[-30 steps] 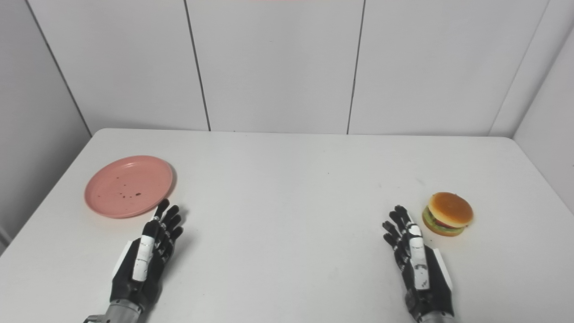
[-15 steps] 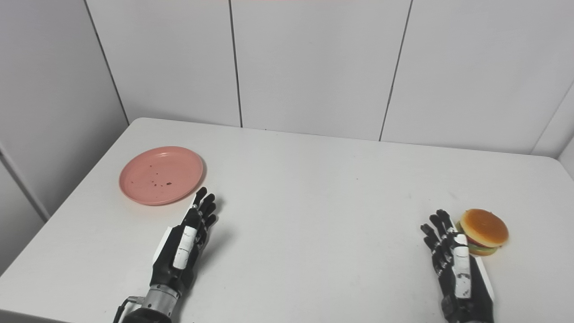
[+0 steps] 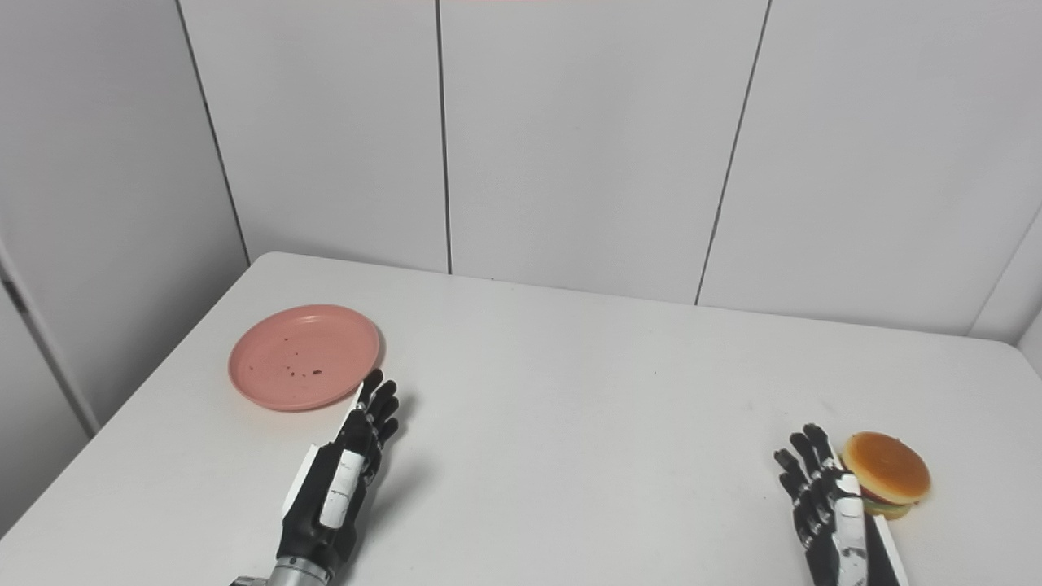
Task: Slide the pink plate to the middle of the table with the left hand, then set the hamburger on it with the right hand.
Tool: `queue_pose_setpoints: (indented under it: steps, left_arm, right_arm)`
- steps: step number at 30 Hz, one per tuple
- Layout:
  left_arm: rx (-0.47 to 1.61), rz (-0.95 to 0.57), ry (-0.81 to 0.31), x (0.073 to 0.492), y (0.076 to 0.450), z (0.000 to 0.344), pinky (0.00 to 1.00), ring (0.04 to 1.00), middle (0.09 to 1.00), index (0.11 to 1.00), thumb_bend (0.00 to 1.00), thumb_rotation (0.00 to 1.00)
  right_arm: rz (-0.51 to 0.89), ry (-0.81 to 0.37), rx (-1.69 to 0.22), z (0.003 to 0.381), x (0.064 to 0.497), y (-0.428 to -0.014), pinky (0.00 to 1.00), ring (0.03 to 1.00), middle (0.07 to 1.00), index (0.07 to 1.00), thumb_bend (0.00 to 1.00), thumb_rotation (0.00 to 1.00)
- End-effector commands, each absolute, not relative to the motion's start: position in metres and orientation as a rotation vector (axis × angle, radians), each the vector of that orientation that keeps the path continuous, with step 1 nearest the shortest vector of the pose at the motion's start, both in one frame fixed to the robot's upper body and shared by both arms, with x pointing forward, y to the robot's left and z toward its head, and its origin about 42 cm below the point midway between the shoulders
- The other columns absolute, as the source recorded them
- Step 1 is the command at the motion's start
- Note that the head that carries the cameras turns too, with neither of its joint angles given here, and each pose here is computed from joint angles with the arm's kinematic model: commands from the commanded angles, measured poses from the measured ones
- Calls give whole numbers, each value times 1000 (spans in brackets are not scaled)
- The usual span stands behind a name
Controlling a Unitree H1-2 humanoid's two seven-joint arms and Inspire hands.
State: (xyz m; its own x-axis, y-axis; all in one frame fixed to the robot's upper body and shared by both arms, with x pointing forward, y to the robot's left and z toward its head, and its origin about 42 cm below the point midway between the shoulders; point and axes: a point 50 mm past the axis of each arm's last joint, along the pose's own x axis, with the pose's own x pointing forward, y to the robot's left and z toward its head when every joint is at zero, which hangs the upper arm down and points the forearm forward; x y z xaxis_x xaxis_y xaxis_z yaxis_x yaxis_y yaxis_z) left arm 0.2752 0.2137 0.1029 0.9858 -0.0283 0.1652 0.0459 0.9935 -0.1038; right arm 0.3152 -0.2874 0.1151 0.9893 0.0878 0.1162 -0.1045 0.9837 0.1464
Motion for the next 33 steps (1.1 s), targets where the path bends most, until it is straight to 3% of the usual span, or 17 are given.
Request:
queue_pose_setpoints:
  steps: [1,19,33]
  left_arm:
    - [-128,-53,-66,276,205,75,1000,1000,997,1000,969,891]
    - [-126,-47,-61,275,211,68,1000,1000,996,1000,976,901]
    - [-157,-23,-185,283,217,100,1000,999,973,1000,998,871]
  right_arm:
    - [96,-71,166,91,312,-292,1000,946,974,982,891,1000]
    - [108,-80,166,86,315,-283,1000,941,968,981,864,1000]
    - [116,-78,129,86,309,-275,980,922,949,945,863,1000]
